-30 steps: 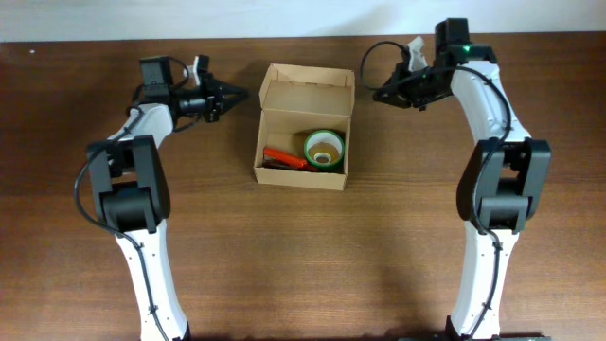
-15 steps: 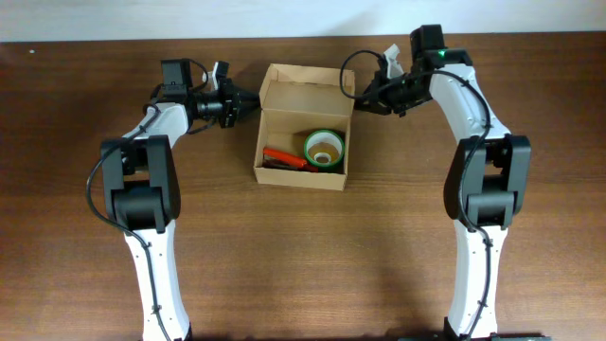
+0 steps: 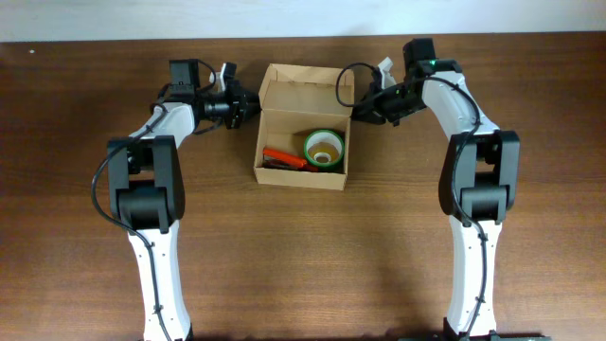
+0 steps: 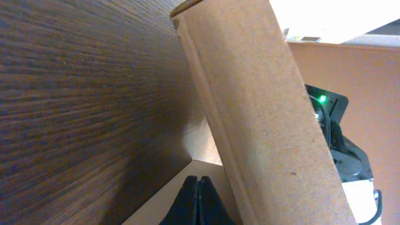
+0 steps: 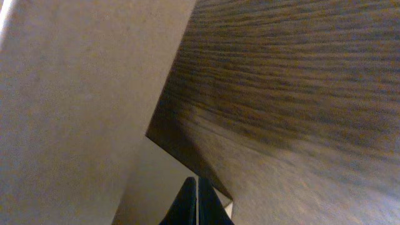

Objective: Pack container
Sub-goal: 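Bring both grippers to the box lid and grasp its edges, then swing the lid forward with both grippers to close the box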

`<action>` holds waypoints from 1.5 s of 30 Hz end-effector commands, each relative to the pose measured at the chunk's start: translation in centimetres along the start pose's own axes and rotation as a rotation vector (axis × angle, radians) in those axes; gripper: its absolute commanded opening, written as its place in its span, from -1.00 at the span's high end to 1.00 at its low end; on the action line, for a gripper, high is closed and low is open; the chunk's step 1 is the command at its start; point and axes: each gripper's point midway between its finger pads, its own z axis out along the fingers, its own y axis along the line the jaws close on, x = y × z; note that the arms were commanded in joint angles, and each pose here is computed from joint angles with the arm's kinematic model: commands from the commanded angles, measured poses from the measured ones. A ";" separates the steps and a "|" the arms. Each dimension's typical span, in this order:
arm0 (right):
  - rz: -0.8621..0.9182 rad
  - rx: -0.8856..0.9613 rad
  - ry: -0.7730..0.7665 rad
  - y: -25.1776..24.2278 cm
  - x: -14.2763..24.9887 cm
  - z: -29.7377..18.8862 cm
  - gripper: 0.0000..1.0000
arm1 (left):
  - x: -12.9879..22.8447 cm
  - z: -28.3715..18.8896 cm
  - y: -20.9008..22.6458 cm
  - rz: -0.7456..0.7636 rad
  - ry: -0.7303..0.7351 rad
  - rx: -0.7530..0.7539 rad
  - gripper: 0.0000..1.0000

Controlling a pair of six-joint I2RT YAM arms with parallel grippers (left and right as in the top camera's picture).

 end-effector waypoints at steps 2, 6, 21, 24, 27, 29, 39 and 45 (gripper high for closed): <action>-0.062 -0.180 0.020 3.3 0.2 0.3 0.93 | -0.2 0.2 0.8 0.015 -0.002 -0.009 0.97; -0.118 -0.341 0.024 5.9 0.0 -0.4 0.93 | -0.2 0.2 0.7 0.030 -0.002 -0.008 0.97; -0.118 -0.385 0.027 6.5 -0.2 -0.4 0.93 | -0.6 0.1 -1.7 0.216 0.005 0.078 0.97; -0.113 -0.385 0.029 6.5 -0.2 -0.4 0.93 | -1.4 0.0 -2.4 0.250 -0.024 0.064 0.97; -0.113 -0.385 0.029 6.5 -0.1 -0.4 0.93 | -1.9 -0.2 -3.1 0.274 -0.037 0.063 0.97; -0.113 -0.387 0.030 6.5 -0.1 -0.4 0.93 | -2.2 -0.3 -3.6 0.297 -0.043 0.070 0.97; -0.135 -0.467 0.045 7.8 0.2 -1.0 0.93 | -2.1 -0.5 -5.5 0.388 -0.022 0.129 0.97; -0.172 -0.506 0.037 8.9 0.0 -1.7 0.92 | -1.5 -0.2 -8.3 0.497 -0.011 0.150 0.97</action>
